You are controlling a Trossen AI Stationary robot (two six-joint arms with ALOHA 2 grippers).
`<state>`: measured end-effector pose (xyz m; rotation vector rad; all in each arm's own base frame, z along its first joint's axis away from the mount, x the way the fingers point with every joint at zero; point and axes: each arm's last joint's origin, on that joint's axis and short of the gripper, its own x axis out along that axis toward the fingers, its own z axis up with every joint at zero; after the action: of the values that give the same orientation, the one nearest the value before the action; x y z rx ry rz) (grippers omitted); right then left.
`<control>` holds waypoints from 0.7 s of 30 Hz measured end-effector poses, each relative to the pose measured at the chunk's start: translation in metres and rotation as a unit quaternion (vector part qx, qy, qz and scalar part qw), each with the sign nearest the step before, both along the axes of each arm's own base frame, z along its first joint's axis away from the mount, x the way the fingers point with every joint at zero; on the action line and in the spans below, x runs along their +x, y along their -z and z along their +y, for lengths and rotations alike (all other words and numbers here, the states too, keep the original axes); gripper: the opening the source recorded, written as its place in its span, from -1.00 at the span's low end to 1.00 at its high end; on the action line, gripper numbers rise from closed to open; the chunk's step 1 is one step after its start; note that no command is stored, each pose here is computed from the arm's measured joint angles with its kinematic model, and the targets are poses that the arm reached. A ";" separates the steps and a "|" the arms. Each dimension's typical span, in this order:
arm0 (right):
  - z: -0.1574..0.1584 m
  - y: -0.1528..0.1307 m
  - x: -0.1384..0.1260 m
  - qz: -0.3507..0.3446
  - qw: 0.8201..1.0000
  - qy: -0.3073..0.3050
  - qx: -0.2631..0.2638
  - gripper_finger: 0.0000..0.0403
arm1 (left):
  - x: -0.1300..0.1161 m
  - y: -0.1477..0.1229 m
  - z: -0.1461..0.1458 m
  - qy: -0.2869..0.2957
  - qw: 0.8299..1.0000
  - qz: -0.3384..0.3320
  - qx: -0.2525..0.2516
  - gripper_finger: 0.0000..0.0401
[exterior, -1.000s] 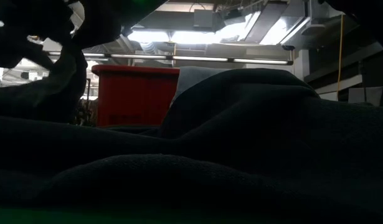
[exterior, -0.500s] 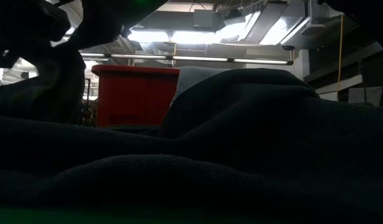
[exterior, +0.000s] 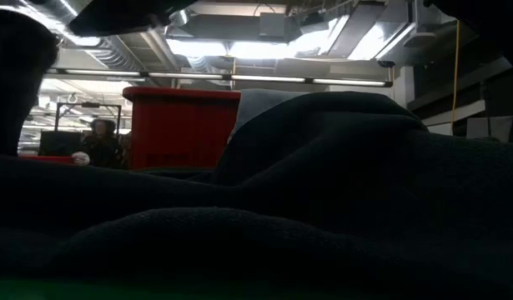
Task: Fold Laundry from Bin
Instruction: Fold the dark blue pants
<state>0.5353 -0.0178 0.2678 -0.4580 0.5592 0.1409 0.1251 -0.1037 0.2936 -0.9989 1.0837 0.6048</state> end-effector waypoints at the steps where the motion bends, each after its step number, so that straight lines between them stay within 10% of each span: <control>1: -0.003 -0.007 -0.003 0.017 1.000 -0.002 -0.007 -0.28 | -0.004 -0.005 0.001 -0.003 1.000 0.011 0.005 -0.98; 21: 0.027 -0.026 -0.098 0.391 0.912 -0.082 -0.092 -0.15 | -0.045 -0.017 -0.007 -0.028 0.968 0.244 -0.051 -0.97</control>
<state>0.4368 0.0096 0.2942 -0.6308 1.3325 0.4466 0.0805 -0.1102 0.3111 -0.9950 1.5358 0.8767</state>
